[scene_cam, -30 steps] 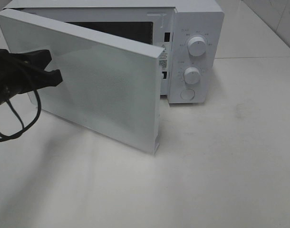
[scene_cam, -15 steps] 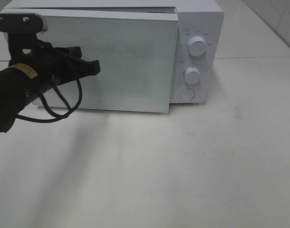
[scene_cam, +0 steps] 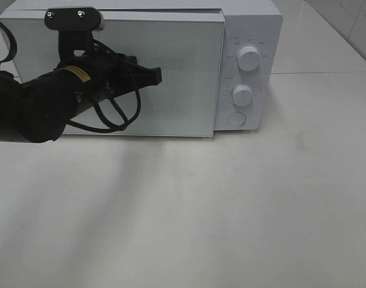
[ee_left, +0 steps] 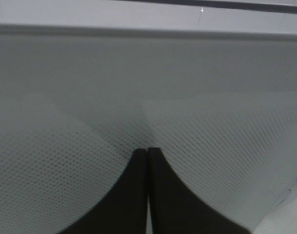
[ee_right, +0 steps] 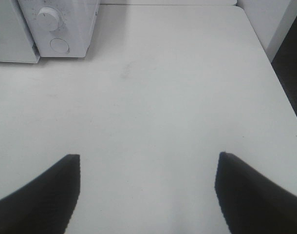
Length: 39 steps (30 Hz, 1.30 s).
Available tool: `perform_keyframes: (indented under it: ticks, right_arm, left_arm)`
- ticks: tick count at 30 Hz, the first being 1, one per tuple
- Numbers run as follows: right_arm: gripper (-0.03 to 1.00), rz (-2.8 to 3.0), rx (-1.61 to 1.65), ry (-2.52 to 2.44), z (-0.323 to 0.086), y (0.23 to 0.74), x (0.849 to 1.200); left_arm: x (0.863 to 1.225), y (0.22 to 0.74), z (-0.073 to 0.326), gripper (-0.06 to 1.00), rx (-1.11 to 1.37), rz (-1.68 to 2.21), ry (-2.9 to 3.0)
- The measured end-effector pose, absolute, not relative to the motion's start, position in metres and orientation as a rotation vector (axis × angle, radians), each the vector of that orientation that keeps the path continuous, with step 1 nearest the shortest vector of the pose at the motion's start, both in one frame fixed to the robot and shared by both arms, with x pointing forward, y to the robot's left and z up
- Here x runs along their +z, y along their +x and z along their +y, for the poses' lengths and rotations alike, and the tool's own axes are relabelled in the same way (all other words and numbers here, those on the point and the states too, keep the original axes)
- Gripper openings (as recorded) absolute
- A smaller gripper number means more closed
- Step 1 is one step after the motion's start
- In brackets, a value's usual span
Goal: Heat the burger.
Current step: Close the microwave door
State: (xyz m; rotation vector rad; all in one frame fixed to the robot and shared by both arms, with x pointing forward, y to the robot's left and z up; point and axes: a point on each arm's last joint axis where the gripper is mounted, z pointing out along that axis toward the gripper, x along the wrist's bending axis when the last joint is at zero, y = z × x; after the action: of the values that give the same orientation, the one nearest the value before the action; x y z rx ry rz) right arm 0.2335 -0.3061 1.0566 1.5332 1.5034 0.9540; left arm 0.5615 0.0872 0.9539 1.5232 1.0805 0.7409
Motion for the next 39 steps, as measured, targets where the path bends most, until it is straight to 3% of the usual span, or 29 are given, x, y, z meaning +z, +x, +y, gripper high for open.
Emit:
perform_keyframes:
  ticks: [12, 28, 29, 30, 32, 33, 34, 35, 36, 37, 39]
  right_arm:
    - [0.75, 1.503, 0.953, 1.533, -0.306, 0.233, 1.057]
    - [0.75, 1.503, 0.953, 1.533, -0.306, 0.233, 1.057]
    - [0.75, 1.503, 0.953, 1.533, -0.306, 0.233, 1.057]
    - [0.75, 1.503, 0.953, 1.533, -0.306, 0.233, 1.057]
    - [0.75, 1.503, 0.953, 1.533, -0.306, 0.233, 1.057]
    - [0.75, 1.503, 0.953, 1.533, -0.306, 0.233, 1.057]
    - [0.75, 1.503, 0.953, 1.533, -0.306, 0.233, 1.057]
    - [0.75, 1.503, 0.953, 1.533, -0.306, 0.233, 1.057]
    - [0.75, 1.503, 0.953, 1.533, -0.306, 0.233, 1.057]
    - [0.75, 1.503, 0.953, 1.533, -0.306, 0.233, 1.057]
    - [0.75, 1.503, 0.953, 1.533, -0.306, 0.233, 1.057]
  left_arm:
    - [0.955, 0.579, 0.064, 0.00, 0.716, 1.091, 1.611]
    - [0.974, 0.573, 0.075, 0.03, 0.549, 1.219, 1.717]
    - [0.976, 0.569, 0.075, 0.12, 0.500, 1.228, 1.761]
    - [0.976, 0.569, 0.075, 0.12, 0.500, 1.228, 1.761]
    - [0.976, 0.560, 0.075, 0.40, 0.410, 1.248, 1.847]
    - [0.976, 0.560, 0.075, 0.40, 0.410, 1.248, 1.847]
    - [0.975, 0.554, 0.075, 0.64, 0.354, 1.261, 1.900]
    - [0.975, 0.552, 0.075, 0.77, 0.328, 1.265, 1.924]
    - [0.975, 0.552, 0.075, 0.77, 0.328, 1.265, 1.924]
    - [0.976, 0.545, 0.076, 0.91, 0.273, 1.267, 1.985]
    - [0.978, 0.542, 0.076, 0.94, 0.251, 1.263, 2.013]
